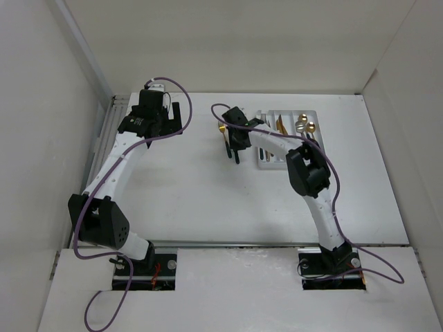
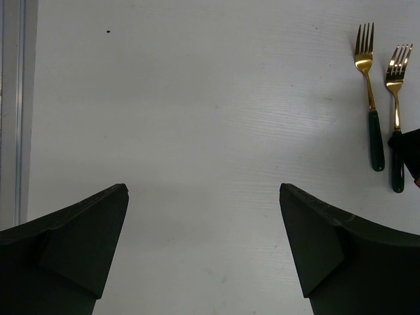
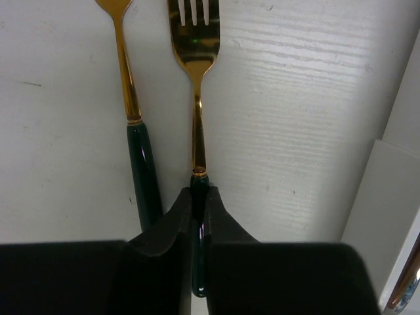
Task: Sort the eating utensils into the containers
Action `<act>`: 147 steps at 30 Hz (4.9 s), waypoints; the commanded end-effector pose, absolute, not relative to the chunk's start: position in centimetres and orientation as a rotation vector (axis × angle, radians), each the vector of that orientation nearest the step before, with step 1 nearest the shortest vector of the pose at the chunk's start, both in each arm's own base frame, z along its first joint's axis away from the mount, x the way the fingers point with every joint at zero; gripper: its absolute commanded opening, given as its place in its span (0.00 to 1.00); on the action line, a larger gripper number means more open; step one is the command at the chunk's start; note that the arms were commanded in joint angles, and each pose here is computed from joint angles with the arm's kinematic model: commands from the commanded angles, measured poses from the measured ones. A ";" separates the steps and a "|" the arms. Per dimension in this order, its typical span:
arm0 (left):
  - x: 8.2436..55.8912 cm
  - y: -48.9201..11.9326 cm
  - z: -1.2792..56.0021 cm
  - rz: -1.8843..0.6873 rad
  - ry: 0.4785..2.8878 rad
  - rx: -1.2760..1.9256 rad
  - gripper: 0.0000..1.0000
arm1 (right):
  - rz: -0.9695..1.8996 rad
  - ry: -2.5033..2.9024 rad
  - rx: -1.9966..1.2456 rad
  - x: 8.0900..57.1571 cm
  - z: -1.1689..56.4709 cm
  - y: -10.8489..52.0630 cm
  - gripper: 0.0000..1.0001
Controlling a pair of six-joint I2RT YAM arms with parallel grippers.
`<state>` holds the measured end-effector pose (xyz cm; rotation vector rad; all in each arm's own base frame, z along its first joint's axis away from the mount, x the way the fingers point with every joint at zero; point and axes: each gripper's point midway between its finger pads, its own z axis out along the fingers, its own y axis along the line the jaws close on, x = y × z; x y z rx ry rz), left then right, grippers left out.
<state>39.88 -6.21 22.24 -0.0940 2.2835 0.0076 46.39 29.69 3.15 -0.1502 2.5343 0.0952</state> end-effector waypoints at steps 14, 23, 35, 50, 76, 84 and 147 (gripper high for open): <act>39.7 -5.7 25.3 -0.003 2.198 -0.120 1.00 | 0.182 2.167 -0.094 50.8 19.9 25.5 0.00; 39.7 -5.7 25.3 -0.003 2.198 -0.120 1.00 | 0.032 2.222 -0.049 52.8 16.6 17.0 0.00; 39.8 -5.6 24.9 0.010 2.205 -0.124 1.00 | -0.008 2.373 -0.020 51.1 8.9 15.2 0.00; 40.0 -5.9 25.1 -0.013 2.200 -0.115 1.00 | 0.026 2.225 -0.218 48.9 17.0 21.7 0.61; 39.6 -5.7 25.5 -0.004 2.187 -0.122 1.00 | 0.135 2.495 -0.403 46.4 3.2 34.3 0.29; 39.6 -5.8 25.4 -0.014 2.189 -0.117 1.00 | 0.112 2.475 -0.399 45.7 4.6 33.8 0.00; 39.2 -4.9 26.0 0.035 2.163 -0.134 1.00 | -0.438 1.850 1.208 37.0 25.0 -21.8 0.96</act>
